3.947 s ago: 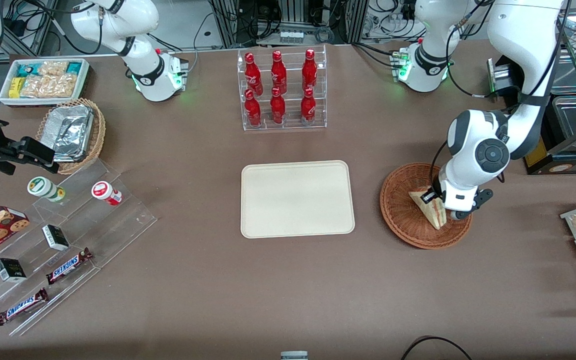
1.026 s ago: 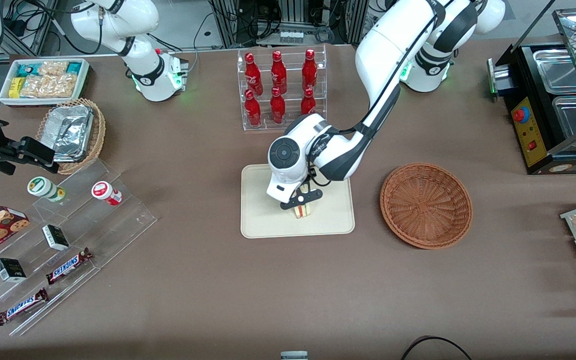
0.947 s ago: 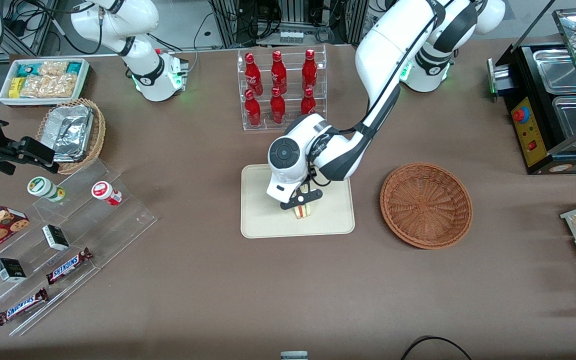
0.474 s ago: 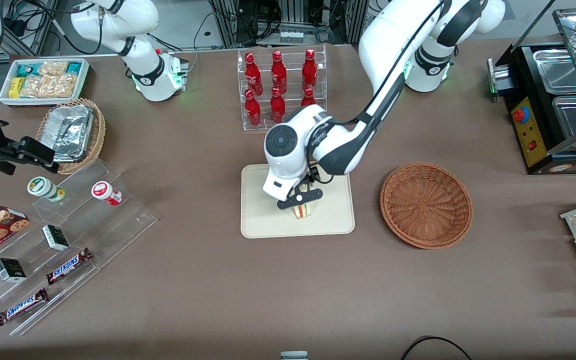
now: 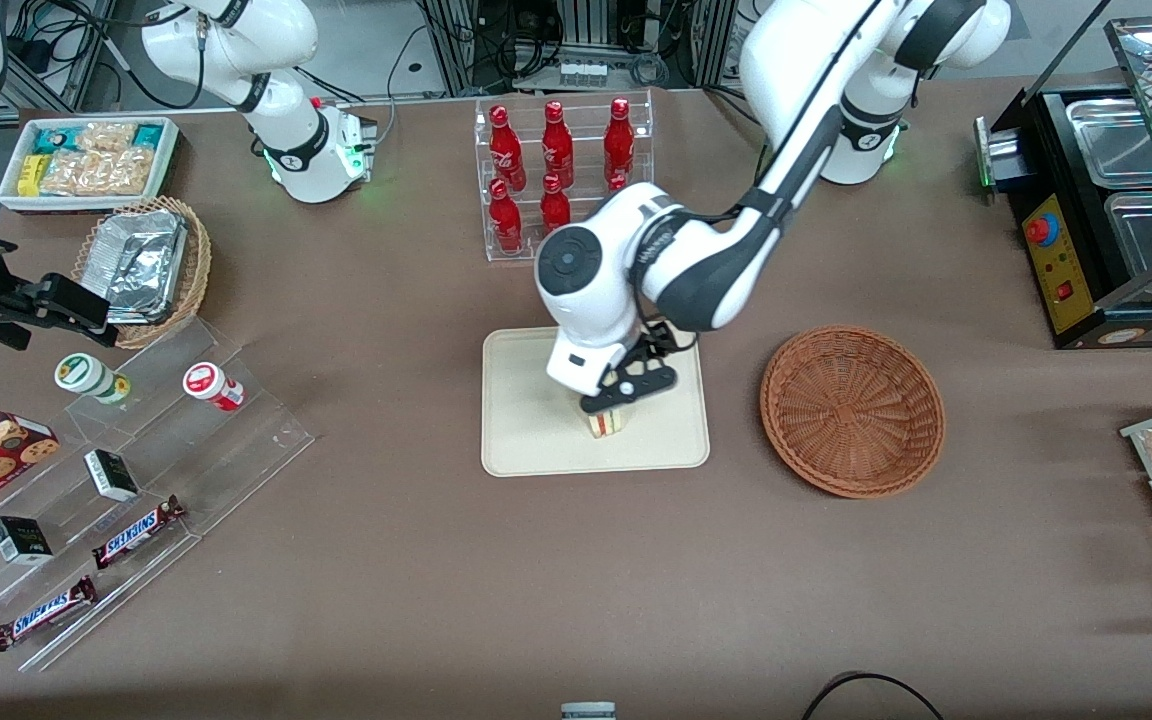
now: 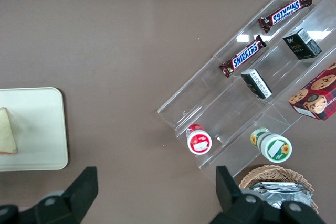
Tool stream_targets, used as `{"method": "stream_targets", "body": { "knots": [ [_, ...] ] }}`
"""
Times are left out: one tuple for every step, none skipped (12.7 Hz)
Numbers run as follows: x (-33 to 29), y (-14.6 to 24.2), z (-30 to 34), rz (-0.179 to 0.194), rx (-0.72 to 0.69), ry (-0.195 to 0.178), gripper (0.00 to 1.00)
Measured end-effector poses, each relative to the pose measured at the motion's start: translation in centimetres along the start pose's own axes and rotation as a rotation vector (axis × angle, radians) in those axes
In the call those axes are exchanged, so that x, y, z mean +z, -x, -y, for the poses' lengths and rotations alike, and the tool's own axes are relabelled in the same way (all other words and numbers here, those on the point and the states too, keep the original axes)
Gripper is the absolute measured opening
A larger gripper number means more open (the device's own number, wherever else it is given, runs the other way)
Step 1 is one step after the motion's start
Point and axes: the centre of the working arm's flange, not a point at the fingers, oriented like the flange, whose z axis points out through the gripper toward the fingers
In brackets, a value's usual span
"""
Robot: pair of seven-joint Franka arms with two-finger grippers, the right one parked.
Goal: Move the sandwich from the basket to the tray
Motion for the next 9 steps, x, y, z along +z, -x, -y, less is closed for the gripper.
{"method": "stream_targets", "body": {
  "knots": [
    [-0.4,-1.5,1.6,0.004,0.003,-0.004,1.00],
    [-0.4,-2.7,3.2,0.010,0.014,-0.010,1.00],
    [-0.3,-3.8,4.9,0.018,0.032,-0.018,1.00],
    [-0.1,-4.8,6.8,0.033,0.061,-0.025,1.00],
    [0.1,-5.6,8.8,0.050,0.089,-0.031,1.00],
    [0.2,-6.4,10.7,0.063,0.114,-0.037,1.00],
    [0.2,-7.1,12.8,0.073,0.135,-0.041,1.00],
    [0.1,-7.8,14.9,0.084,0.153,-0.041,1.00],
    [-0.2,-8.2,16.8,0.094,0.172,-0.036,1.00]
  ]
}}
